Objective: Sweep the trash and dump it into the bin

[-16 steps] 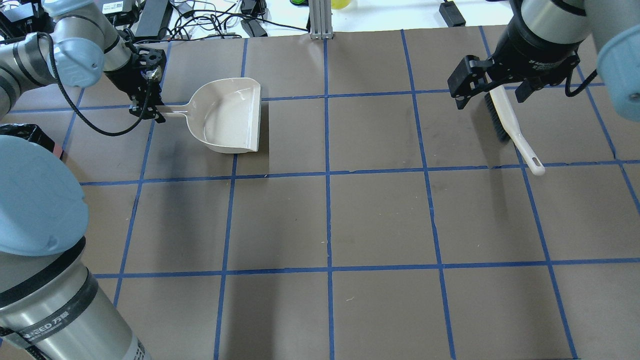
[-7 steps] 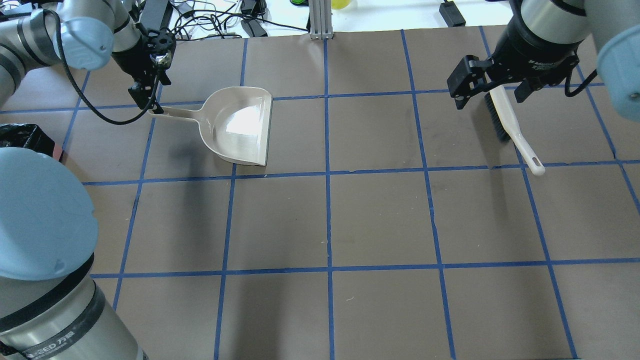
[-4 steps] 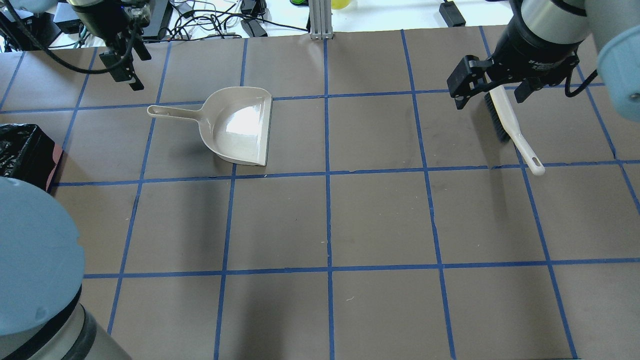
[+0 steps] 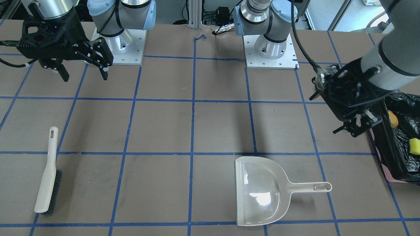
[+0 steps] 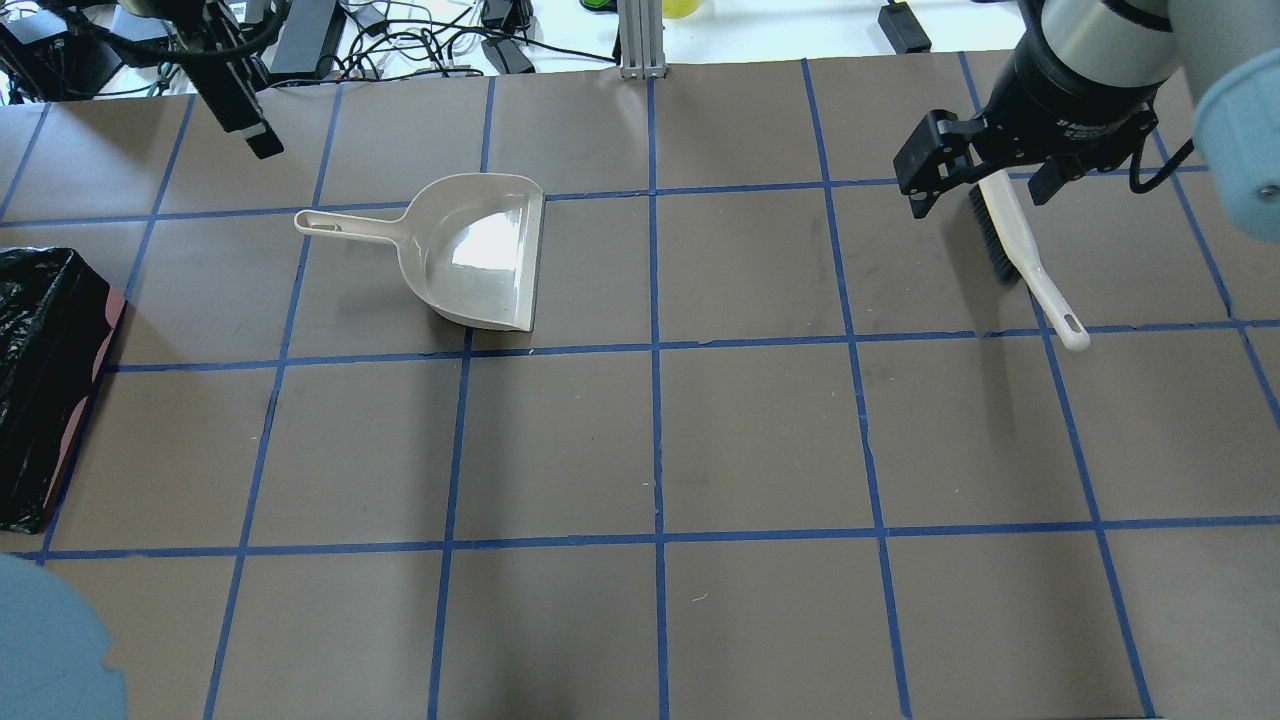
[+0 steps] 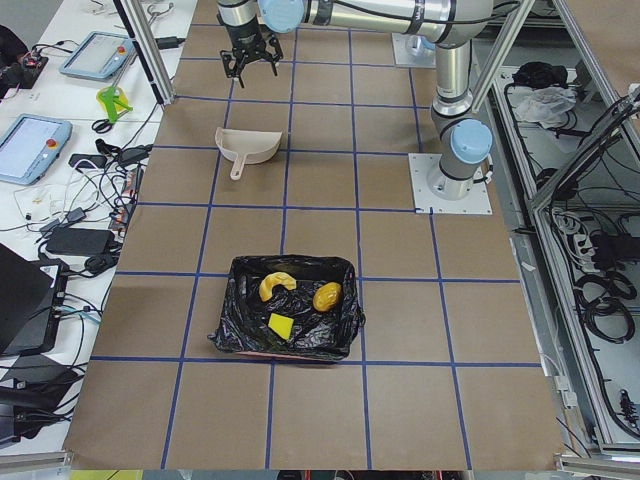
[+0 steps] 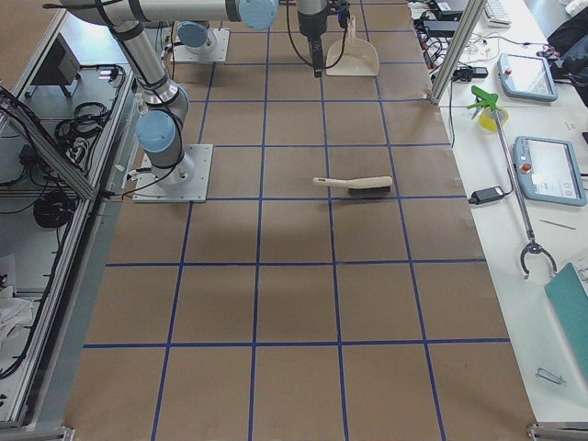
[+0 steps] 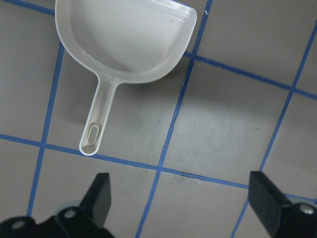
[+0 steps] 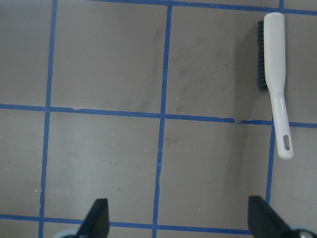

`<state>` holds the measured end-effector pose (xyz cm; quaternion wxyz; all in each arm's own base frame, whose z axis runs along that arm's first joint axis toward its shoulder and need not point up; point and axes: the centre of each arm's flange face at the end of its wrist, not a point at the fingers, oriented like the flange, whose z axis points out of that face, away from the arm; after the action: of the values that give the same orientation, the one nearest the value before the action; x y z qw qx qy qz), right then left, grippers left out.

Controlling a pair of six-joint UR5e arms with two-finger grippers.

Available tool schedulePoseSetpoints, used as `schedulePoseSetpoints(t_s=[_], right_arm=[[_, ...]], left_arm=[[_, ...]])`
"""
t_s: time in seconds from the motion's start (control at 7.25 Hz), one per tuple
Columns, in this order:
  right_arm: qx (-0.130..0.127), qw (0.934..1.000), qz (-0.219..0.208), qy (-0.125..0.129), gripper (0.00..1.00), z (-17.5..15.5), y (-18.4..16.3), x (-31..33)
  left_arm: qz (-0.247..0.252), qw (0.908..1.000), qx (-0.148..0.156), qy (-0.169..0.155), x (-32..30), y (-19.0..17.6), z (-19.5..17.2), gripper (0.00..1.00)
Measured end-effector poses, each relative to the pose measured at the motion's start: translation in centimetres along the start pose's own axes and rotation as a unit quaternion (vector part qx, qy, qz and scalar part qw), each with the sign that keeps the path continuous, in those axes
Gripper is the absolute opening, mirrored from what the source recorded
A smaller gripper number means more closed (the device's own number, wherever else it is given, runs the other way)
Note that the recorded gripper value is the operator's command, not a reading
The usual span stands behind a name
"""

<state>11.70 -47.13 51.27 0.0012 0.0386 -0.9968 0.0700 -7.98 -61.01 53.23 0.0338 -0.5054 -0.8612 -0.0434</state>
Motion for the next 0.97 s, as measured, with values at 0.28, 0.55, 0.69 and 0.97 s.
schedulePoseSetpoints(t_s=[0.28, 0.55, 0.69, 0.97], right_arm=[[0.0, 1.0, 0.0, 0.001, 1.0, 0.0, 0.0, 0.0], [0.0, 1.0, 0.0, 0.002, 1.0, 0.0, 0.0, 0.0], [0.0, 1.0, 0.0, 0.003, 1.0, 0.0, 0.0, 0.1], [0.0, 1.0, 0.0, 0.003, 1.0, 0.0, 0.0, 0.1]], left_arm=[[-0.123, 0.9924, 0.001, -0.002, 4.6, -1.6, -0.8, 0.95], [-0.23, 0.9731, -0.005, 0.002, 8.4, -0.3, -0.1, 0.92], [-0.273, 0.9621, -0.003, -0.001, 10.1, 0.6, 0.5, 0.93], [-0.34, 0.9391, 0.033, -0.035, 11.8, 1.6, 1.8, 1.0]])
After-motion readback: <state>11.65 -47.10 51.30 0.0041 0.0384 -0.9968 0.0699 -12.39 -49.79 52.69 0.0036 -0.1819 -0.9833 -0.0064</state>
